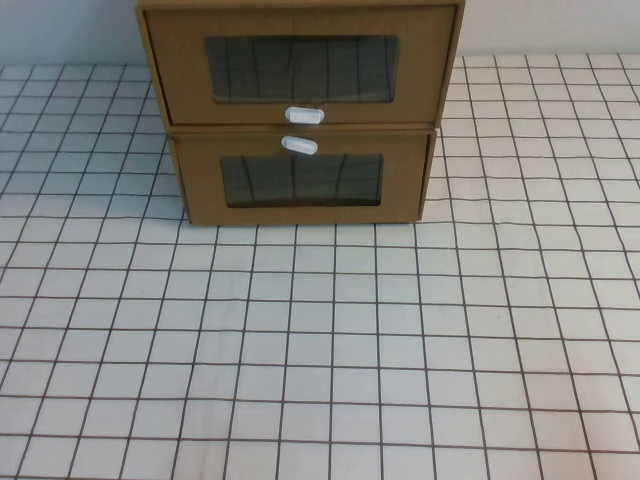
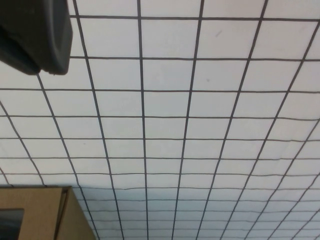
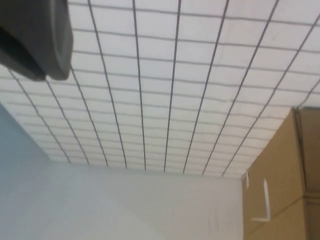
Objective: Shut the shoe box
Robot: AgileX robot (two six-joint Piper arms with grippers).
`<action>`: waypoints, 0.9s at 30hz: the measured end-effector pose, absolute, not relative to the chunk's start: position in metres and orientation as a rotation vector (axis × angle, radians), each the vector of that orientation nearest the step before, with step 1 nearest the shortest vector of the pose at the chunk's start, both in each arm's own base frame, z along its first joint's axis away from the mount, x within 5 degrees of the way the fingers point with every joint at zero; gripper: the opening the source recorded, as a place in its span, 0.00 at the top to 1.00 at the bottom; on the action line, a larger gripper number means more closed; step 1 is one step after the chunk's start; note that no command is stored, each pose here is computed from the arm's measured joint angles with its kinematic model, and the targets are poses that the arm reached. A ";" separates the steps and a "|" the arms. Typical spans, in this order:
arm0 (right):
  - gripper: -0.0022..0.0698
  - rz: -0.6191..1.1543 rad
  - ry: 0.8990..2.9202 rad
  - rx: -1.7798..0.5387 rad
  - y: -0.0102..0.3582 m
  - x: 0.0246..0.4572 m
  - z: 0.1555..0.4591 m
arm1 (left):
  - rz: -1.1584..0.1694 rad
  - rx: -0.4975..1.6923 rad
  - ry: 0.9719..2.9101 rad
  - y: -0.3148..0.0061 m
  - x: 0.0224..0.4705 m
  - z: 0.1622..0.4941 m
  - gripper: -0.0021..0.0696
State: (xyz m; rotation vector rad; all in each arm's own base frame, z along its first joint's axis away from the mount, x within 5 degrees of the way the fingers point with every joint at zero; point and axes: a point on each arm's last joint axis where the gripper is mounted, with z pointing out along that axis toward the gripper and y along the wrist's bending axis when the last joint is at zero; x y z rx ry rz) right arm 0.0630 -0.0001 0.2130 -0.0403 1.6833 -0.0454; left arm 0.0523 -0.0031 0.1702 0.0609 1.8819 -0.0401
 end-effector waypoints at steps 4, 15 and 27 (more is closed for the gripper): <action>0.99 -0.005 1.718 0.003 0.000 0.060 0.188 | -0.040 0.061 1.880 -0.003 0.052 0.170 0.98; 0.99 0.023 1.853 0.015 0.001 0.053 0.174 | -0.040 0.061 1.880 -0.003 0.052 0.170 0.98; 0.99 0.023 1.855 0.015 0.001 0.053 0.174 | -0.040 0.061 1.880 -0.003 0.052 0.170 0.98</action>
